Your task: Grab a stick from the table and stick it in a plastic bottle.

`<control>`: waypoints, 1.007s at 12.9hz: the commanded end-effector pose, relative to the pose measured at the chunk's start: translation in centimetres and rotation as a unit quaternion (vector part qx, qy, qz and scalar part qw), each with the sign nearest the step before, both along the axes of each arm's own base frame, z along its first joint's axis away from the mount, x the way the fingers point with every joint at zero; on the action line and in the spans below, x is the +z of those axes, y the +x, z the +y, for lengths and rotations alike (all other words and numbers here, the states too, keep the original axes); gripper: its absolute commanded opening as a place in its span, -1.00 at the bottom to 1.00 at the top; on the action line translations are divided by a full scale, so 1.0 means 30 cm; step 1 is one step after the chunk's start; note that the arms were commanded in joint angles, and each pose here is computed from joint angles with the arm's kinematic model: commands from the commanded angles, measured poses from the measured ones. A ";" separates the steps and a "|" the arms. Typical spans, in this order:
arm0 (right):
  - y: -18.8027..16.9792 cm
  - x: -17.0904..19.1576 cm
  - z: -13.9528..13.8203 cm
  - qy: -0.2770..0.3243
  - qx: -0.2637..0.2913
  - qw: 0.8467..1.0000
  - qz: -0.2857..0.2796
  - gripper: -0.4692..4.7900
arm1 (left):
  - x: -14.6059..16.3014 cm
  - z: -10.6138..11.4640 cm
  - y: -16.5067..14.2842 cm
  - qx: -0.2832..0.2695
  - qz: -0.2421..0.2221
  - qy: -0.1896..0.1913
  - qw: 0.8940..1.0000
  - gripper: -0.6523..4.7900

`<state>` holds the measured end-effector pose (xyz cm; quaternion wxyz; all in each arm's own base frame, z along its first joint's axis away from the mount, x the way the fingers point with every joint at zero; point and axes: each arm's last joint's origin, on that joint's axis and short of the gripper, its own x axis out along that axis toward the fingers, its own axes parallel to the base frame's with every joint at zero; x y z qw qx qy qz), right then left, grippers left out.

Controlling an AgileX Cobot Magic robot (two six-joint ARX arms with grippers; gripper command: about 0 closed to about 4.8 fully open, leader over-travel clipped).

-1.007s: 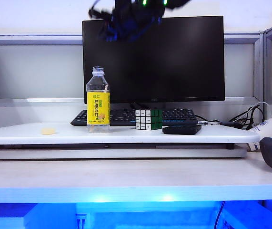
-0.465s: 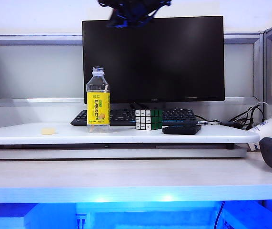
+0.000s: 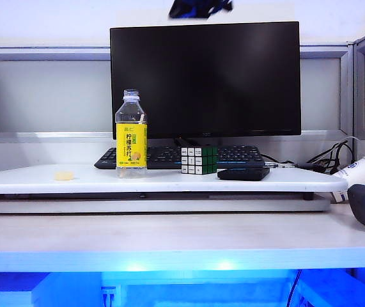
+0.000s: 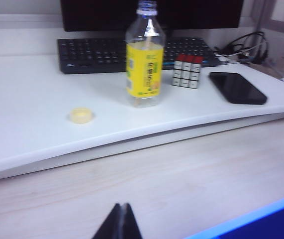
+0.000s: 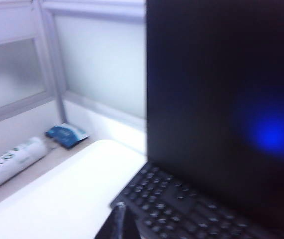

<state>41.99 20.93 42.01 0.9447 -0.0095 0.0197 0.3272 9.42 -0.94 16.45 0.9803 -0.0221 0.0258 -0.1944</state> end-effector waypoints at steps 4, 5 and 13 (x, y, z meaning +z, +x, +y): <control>-0.094 0.152 -0.148 -0.015 -0.063 0.998 -0.026 -0.84 | -0.007 0.012 0.003 0.065 0.013 0.006 0.998 -0.78; -0.104 0.170 -0.172 -0.014 -0.070 0.997 -0.029 -0.84 | -0.008 0.012 0.003 0.064 0.015 0.006 0.998 -0.78; -0.228 0.317 -0.462 -0.014 -0.173 0.984 -0.035 -0.84 | -0.012 0.012 0.002 0.064 0.022 0.006 0.998 -0.78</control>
